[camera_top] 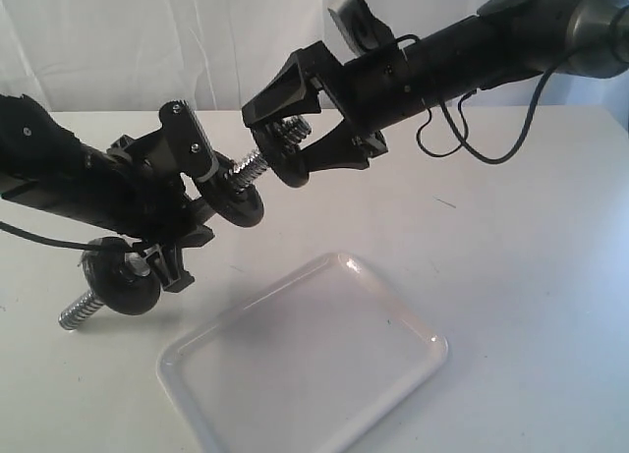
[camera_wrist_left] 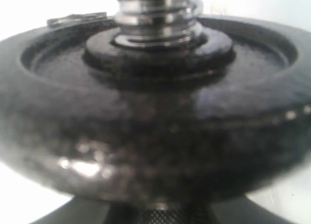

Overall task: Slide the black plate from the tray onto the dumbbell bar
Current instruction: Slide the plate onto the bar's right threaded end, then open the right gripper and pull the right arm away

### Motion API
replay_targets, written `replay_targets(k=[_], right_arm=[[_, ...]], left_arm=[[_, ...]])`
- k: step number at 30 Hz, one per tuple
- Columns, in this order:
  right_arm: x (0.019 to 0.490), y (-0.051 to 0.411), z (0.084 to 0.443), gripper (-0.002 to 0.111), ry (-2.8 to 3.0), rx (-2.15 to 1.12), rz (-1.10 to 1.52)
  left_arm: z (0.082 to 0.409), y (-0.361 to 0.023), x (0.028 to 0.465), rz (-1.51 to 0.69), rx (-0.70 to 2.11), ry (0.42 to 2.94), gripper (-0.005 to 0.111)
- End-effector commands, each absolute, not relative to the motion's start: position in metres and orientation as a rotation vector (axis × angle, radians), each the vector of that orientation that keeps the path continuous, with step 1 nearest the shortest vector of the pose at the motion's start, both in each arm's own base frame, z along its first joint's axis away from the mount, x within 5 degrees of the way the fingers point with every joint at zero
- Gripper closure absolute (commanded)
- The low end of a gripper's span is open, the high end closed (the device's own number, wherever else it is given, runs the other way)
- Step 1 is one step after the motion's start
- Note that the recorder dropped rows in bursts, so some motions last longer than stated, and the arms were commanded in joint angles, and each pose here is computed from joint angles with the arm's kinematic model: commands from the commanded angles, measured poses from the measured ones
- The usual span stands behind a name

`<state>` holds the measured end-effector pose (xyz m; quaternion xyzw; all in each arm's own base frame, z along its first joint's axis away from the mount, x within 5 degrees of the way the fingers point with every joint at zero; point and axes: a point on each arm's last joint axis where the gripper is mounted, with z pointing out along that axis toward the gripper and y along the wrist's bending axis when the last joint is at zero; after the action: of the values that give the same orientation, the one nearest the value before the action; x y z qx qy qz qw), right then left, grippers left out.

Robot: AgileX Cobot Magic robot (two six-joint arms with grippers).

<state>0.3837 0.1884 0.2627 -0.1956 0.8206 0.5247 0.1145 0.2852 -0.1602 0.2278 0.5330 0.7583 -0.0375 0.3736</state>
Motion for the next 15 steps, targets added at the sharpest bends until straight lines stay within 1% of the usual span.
replay_targets(k=[1,2,3,15], right_arm=[[0.3854,0.1872,0.2787,0.017,2.311,-0.532,1.615],[0.3854,0.1872,0.2787,0.011,2.311,-0.532,1.615],[0.3854,0.1872,0.2787,0.009,2.310,-0.534,1.615],[0.3852,0.1873,0.2800,0.008,2.304,-0.530,1.620]], left_arm=[[0.2676,-0.1591,0.2914,-0.042,1.194,1.822,0.107],[0.2676,-0.1591,0.2914,-0.042,1.194,1.822,0.107],[0.2676,-0.1591,0.2914,-0.042,1.194,1.822,0.107],[0.2678,-0.1591,0.2916,-0.040,1.192,1.821,0.107]])
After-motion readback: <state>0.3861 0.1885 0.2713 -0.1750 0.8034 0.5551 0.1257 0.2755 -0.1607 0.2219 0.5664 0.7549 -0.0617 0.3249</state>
